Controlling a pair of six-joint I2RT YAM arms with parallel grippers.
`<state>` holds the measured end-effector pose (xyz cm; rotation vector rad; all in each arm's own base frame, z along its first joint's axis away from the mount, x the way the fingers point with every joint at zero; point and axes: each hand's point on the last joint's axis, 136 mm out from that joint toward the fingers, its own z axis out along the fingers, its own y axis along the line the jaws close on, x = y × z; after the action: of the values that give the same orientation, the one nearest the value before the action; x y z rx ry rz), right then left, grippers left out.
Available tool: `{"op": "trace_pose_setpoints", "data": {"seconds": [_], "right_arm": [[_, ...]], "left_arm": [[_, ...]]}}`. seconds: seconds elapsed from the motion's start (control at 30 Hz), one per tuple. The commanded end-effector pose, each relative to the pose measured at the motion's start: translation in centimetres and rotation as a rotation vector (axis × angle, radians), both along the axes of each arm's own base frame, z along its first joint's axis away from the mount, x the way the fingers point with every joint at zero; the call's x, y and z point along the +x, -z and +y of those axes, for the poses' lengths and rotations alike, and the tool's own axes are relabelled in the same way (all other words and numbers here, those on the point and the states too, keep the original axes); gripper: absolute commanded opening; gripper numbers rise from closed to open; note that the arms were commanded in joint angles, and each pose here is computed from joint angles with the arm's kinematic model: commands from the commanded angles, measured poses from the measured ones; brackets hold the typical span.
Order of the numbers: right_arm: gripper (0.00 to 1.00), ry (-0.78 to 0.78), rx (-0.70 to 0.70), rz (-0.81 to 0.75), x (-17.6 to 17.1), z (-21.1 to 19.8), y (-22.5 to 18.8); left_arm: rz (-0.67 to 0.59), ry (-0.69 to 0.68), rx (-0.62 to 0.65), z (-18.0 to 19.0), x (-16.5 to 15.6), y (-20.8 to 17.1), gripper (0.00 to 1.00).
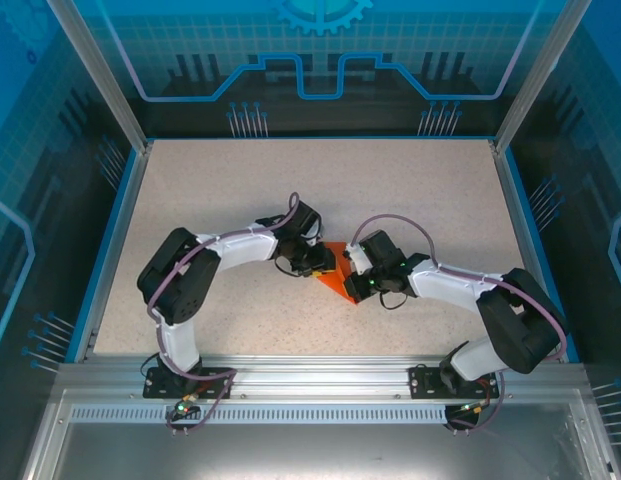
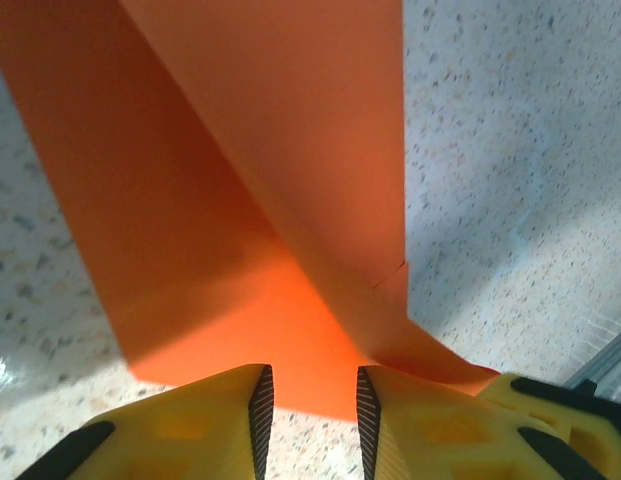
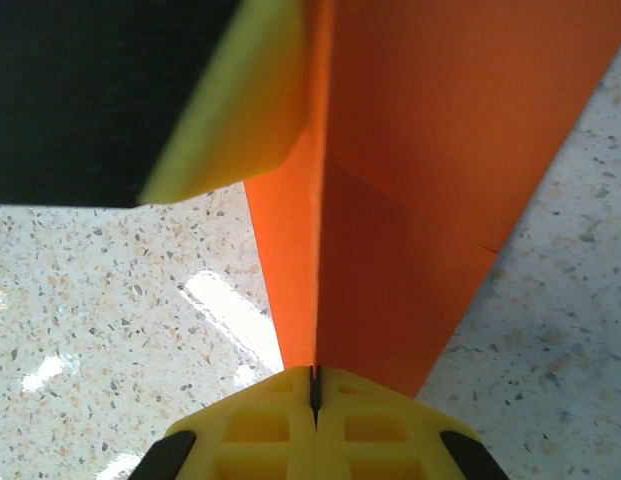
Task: Fold a paper plane with a square sheet of paper (fold left side to right side)
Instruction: Fourth fold the wing at the center of the table.
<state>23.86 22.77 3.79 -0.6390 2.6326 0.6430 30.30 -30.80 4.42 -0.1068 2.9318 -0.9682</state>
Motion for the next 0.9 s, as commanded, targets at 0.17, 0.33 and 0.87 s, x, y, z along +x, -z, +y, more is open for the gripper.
{"op": "trace_pose_setpoints", "data": {"seconds": [0.17,0.33,0.87], "right_arm": [[0.07,0.016,0.027,0.068,-0.3,-0.2,1.2],[0.12,0.024,0.034,0.09,-0.3,-0.4,1.5],[0.39,0.159,0.409,0.208,3.0,-1.6,-4.2]], "left_arm": [[0.027,0.0,-0.018,-1.6,0.9,0.8,0.33],[0.043,0.004,-0.003,-1.8,0.7,1.9,0.33],[0.047,0.006,0.01,-1.6,0.4,2.4,0.32]]}}
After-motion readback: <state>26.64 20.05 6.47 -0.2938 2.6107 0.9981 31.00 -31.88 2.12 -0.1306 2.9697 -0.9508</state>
